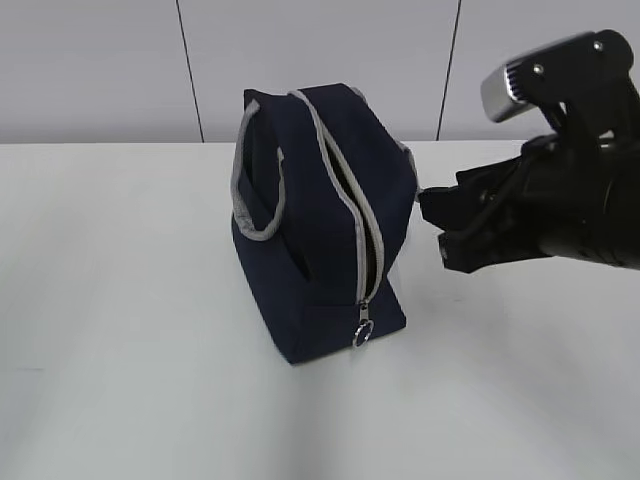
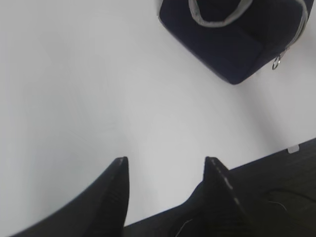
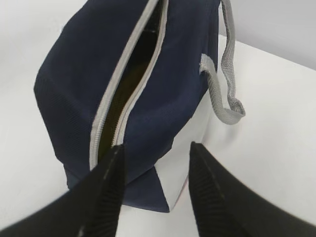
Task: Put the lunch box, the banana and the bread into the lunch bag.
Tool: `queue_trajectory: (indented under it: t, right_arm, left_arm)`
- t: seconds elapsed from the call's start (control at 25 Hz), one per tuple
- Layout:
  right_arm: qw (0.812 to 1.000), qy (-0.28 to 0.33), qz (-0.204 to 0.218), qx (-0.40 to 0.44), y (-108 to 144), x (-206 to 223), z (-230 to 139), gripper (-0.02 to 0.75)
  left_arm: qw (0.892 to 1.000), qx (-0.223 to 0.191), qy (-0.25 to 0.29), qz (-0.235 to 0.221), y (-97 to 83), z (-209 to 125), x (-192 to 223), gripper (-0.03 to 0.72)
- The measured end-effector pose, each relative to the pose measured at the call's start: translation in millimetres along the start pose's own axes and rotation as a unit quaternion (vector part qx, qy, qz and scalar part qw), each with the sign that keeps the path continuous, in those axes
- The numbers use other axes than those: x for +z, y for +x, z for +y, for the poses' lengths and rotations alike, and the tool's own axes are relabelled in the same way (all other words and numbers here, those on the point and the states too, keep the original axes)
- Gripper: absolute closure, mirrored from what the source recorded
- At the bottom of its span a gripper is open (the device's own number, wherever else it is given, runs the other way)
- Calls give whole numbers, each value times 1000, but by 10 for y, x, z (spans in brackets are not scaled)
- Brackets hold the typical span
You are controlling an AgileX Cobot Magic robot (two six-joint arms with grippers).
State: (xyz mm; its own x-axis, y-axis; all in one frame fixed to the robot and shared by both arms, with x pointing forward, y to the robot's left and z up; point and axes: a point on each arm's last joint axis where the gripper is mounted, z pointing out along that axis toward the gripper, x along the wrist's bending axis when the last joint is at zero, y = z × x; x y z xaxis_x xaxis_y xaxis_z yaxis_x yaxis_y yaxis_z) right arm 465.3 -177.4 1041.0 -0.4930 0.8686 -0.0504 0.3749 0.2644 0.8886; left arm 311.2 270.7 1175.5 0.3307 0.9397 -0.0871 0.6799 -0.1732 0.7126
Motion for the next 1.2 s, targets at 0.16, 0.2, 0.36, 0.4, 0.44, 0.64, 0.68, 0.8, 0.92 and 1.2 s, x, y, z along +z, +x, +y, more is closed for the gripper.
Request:
queue_trajectory:
  t: [0.16,0.2,0.36,0.4,0.44,0.64,0.68,0.8,0.92,1.2]
  right_arm:
    - [1000,-23,6,0,20,-55,-139,402]
    - [1000,-29,7,-1,26,-74,-184,402]
    - [998,-54,14,-5,51,-144,-341,402]
    - [998,-59,16,-8,58,-159,-376,402]
    - [998,-64,18,-12,63,-171,-401,402]
    - [996,-79,28,-31,92,-217,-504,402]
    - [996,-81,30,-32,96,-222,-508,402]
    - [995,-85,32,-34,99,-223,-502,402]
    - [995,-88,32,-34,101,-224,-498,402]
    - [995,-88,33,-33,101,-224,-496,402]
  left_arm:
    - [1000,-2,25,2,23,-281,123,321]
    - [1000,-2,29,2,27,-354,145,321]
    - [1000,-1,10,3,39,-567,159,321]
    - [1000,-1,4,3,41,-609,158,321]
    - [1000,-1,-5,3,41,-650,144,321]
    - [999,3,-48,4,40,-802,20,321]
    - [998,4,-55,4,39,-823,-5,321]
    - [997,6,-76,4,37,-882,-75,326]
    - [996,7,-86,7,40,-913,-109,327]
    - [996,8,-90,10,46,-925,-123,328]
